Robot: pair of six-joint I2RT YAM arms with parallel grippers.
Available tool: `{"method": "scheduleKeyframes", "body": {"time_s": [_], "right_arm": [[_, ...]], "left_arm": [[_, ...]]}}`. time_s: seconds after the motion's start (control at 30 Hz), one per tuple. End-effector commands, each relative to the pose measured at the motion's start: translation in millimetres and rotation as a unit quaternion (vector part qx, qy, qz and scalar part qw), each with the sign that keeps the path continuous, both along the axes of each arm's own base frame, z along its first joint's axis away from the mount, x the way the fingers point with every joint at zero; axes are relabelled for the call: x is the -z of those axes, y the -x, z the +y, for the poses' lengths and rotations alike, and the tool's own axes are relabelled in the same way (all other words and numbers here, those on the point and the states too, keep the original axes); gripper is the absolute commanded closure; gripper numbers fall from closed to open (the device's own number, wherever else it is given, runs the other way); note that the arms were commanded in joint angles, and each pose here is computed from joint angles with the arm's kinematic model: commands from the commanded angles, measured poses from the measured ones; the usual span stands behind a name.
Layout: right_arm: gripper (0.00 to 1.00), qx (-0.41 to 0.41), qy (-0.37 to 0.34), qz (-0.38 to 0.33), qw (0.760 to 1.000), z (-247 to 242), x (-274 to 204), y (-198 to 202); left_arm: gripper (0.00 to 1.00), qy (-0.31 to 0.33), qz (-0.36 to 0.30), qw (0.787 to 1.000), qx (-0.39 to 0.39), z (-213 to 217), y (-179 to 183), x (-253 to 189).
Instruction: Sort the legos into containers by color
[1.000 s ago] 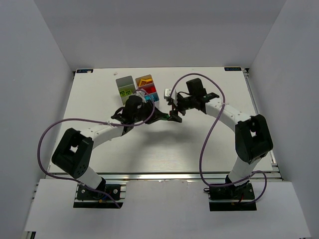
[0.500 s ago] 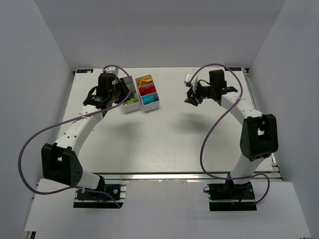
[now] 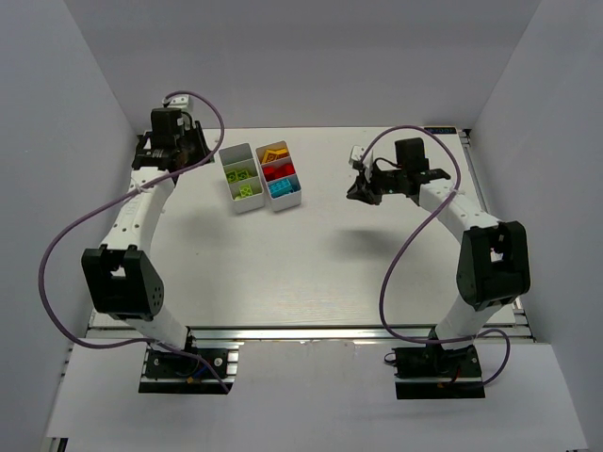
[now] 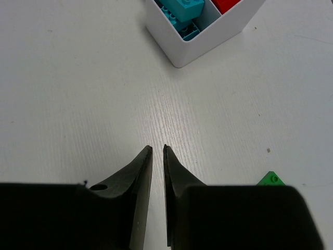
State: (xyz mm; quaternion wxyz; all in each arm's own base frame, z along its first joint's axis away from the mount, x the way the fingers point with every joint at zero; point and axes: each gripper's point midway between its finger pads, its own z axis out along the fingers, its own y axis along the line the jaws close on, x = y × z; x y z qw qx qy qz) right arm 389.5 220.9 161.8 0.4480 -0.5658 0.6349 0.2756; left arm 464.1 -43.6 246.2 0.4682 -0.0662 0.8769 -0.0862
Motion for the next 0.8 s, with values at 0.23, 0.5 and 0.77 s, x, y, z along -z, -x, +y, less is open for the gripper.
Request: {"method": "scheduleKeyframes", "body": {"time_s": [0.23, 0.5, 0.77], "right_arm": [[0.79, 0.005, -0.018, -0.009, 1.0, -4, -19, 1], [0.77, 0.013, -0.014, 0.0, 1.0, -9, -13, -2], [0.77, 0.023, -0.015, 0.005, 1.0, -16, -10, -7]], "left_arm": [[0.89, -0.013, -0.005, 0.999, 0.038, 0, -52, 12], [0.83, 0.071, -0.019, 0.997, 0.039, -22, -85, 31], [0.76, 0.088, -0.011, 0.996, 0.025, -24, -95, 47]]}}
